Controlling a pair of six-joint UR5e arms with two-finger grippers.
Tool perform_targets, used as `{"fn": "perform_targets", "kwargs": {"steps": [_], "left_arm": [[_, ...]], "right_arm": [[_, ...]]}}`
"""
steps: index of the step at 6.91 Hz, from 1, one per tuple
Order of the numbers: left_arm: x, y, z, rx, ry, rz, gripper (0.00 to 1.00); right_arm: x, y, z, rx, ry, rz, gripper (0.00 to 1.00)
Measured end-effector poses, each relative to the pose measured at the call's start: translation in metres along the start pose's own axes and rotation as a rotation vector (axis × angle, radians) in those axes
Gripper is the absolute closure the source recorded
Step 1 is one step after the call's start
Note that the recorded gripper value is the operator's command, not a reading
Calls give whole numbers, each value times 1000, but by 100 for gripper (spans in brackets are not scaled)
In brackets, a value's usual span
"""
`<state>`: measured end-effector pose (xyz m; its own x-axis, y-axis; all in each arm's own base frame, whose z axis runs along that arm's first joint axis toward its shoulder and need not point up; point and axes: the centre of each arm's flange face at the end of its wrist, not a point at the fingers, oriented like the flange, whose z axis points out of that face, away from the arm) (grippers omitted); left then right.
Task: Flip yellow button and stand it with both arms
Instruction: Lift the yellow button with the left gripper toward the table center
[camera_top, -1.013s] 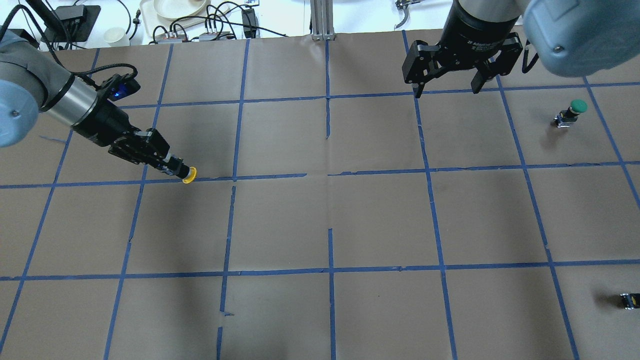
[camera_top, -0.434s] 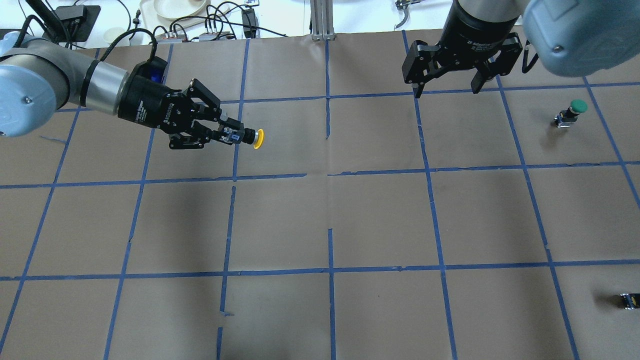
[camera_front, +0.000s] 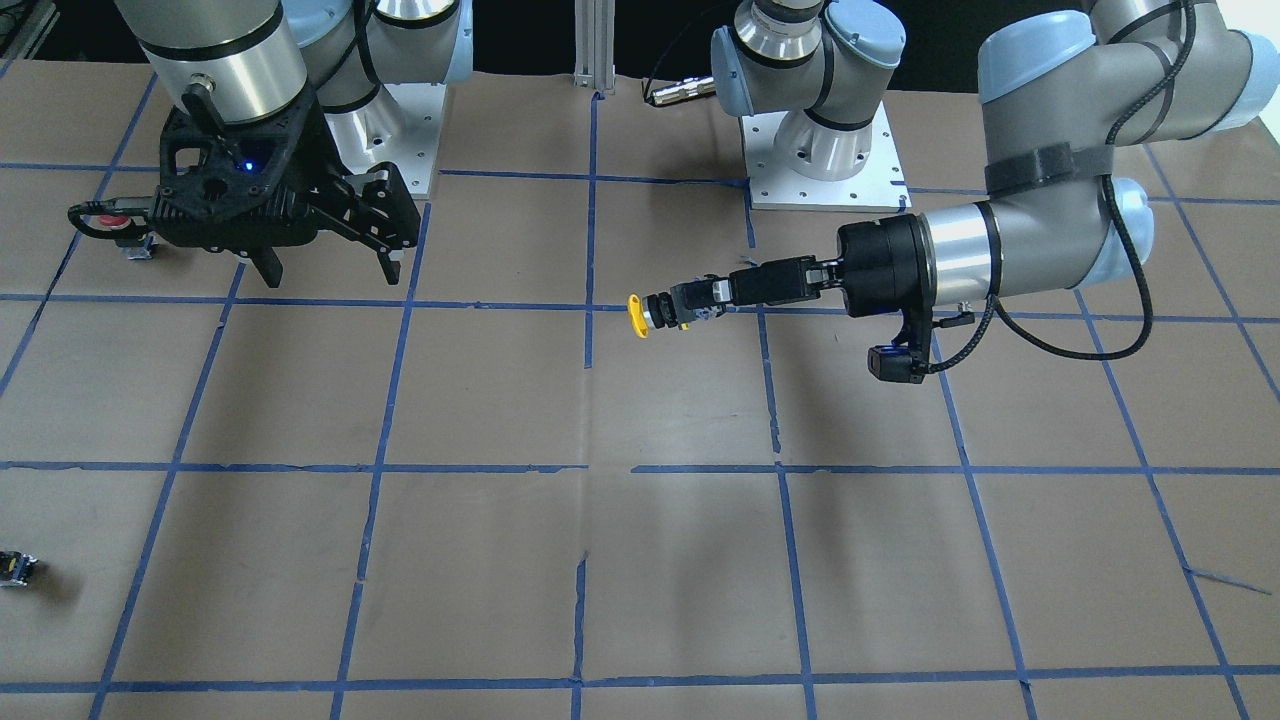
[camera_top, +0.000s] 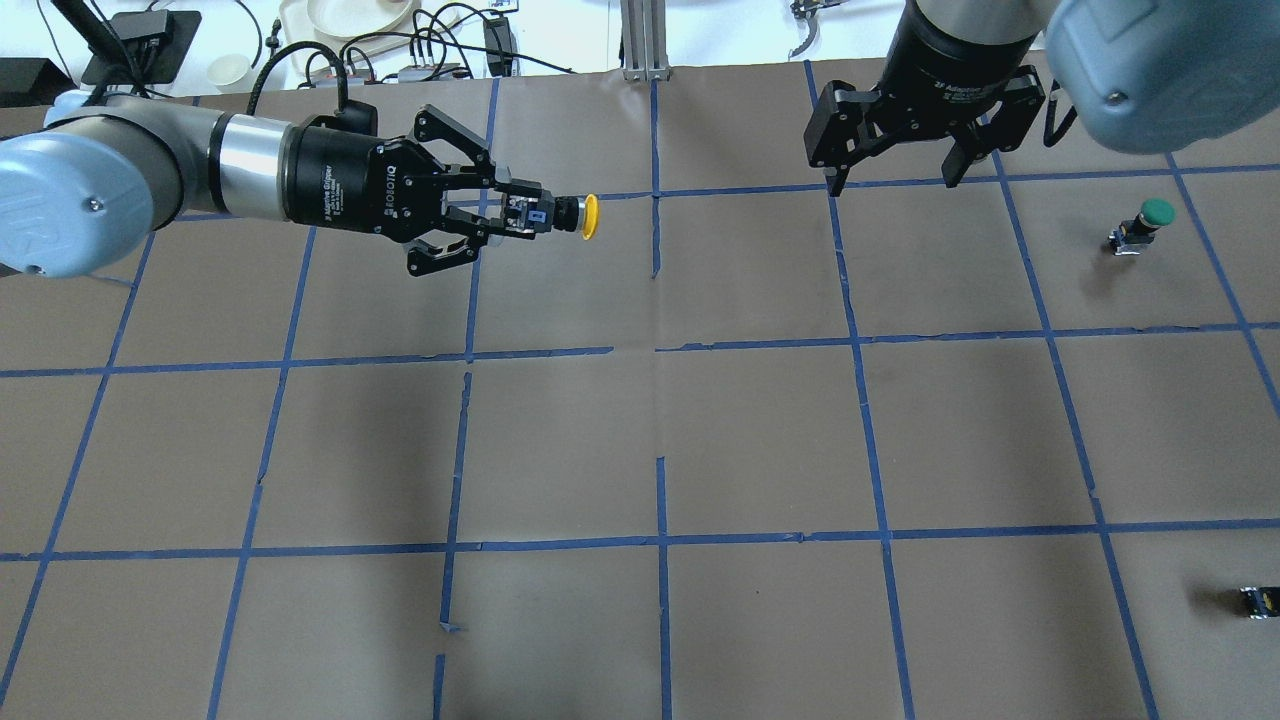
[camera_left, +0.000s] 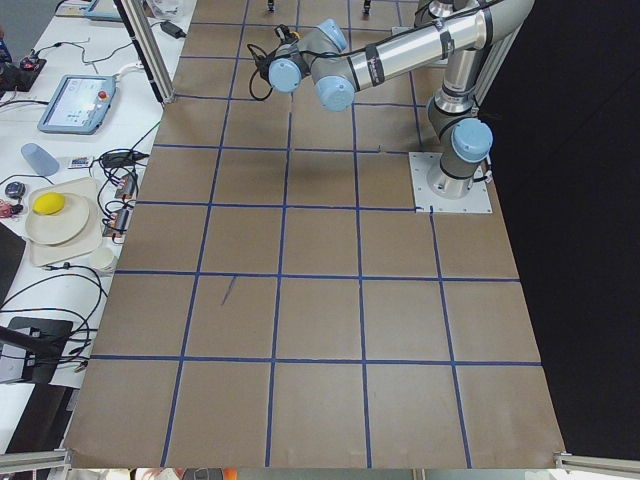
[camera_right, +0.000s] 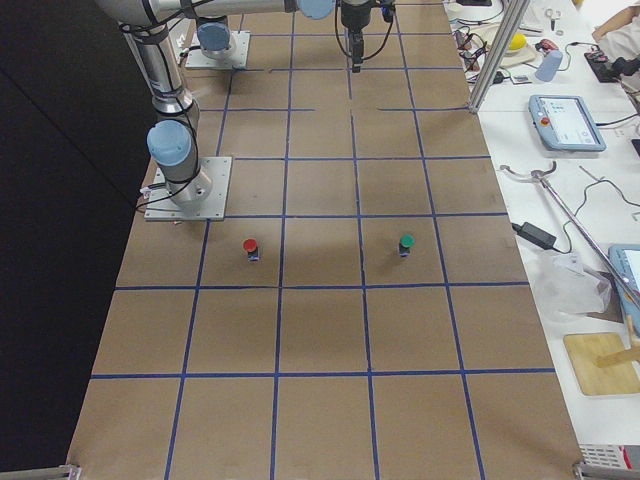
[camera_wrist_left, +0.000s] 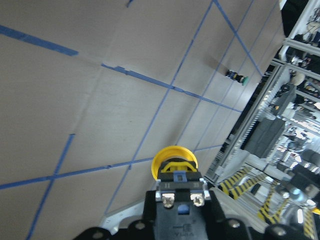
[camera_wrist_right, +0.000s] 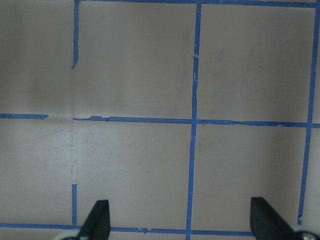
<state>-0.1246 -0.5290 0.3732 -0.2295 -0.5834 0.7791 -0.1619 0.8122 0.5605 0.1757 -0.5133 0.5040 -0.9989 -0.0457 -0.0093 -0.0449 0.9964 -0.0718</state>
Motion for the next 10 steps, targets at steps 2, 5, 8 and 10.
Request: {"fn": "perform_targets", "kwargs": {"steps": [2, 5, 8, 10], "left_arm": [[-1, -2, 14, -26, 115, -58, 100], [-6, -3, 35, -60, 258, -115, 100], [-7, 4, 59, -97, 296, -130, 100], [-8, 7, 69, -111, 316, -139, 99]], "right_arm": [[-2, -1, 1, -11, -45, 14, 0], [9, -6, -2, -11, -108, 59, 0], [53, -2, 7, -191, -378, 230, 0], [55, 9, 13, -334, -563, 336, 0]]}}
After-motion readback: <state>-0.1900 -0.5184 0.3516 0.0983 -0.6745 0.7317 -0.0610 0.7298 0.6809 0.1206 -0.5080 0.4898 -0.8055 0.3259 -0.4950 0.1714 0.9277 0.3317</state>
